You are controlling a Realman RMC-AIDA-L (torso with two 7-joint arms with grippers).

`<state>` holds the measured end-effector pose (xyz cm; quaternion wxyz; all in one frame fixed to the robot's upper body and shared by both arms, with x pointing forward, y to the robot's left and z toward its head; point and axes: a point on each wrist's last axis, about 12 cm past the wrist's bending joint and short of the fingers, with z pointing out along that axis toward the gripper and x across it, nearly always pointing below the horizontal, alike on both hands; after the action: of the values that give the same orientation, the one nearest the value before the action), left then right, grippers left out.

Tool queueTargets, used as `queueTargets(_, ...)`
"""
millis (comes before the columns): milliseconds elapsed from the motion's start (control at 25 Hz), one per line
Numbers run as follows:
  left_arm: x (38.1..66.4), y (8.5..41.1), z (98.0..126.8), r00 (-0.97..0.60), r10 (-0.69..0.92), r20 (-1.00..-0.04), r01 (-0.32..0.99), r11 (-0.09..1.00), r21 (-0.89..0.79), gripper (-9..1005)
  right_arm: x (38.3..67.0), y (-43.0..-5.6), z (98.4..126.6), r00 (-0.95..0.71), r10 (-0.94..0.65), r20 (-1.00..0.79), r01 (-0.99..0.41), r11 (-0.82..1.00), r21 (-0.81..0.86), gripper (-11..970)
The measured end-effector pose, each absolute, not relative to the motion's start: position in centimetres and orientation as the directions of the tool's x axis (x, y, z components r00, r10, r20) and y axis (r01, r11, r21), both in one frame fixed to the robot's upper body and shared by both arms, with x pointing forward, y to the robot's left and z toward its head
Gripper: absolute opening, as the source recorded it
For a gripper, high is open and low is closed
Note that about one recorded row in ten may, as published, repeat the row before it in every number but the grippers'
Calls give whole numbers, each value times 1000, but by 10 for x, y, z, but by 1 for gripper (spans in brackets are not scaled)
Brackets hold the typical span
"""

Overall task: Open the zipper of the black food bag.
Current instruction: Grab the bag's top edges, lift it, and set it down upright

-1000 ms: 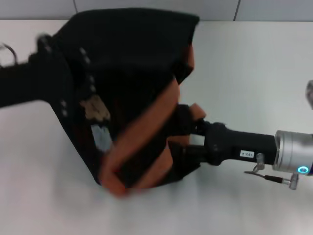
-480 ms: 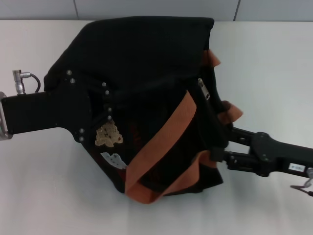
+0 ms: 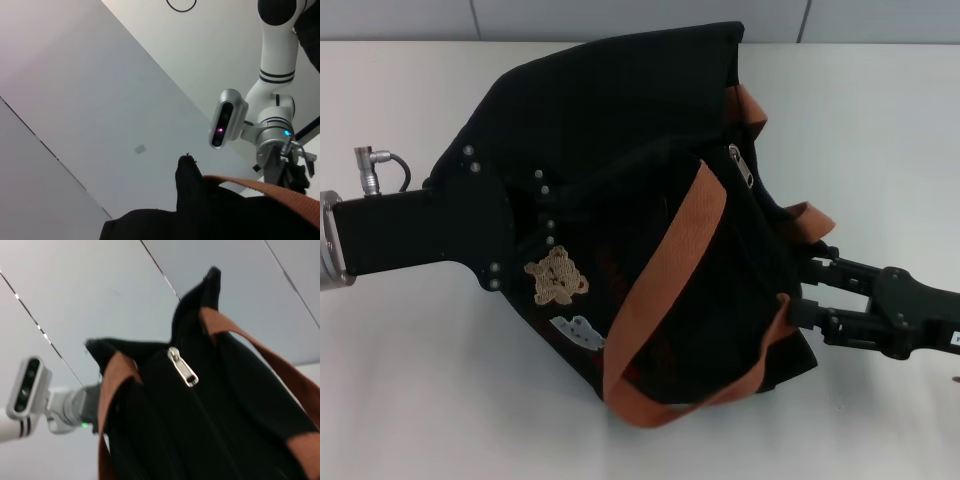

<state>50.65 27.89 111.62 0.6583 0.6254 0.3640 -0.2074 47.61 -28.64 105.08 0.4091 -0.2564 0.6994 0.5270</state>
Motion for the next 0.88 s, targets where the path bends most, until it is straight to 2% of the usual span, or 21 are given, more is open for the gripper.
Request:
queueTargets(200, 509, 278, 1117, 651, 188, -736, 722, 145, 676, 73, 475, -298, 1050, -541, 43, -840, -783, 340, 521, 757)
queueTargets(400, 511, 277, 1117, 648, 189, -738, 724, 150, 674, 73, 469, -306, 1053, -509, 86, -856, -789, 351, 504, 756)
queueTargets(880, 511, 274, 1112, 640, 183, -746, 730, 157, 665, 73, 462, -307, 1070, -273, 228, -935, -877, 341, 339, 751)
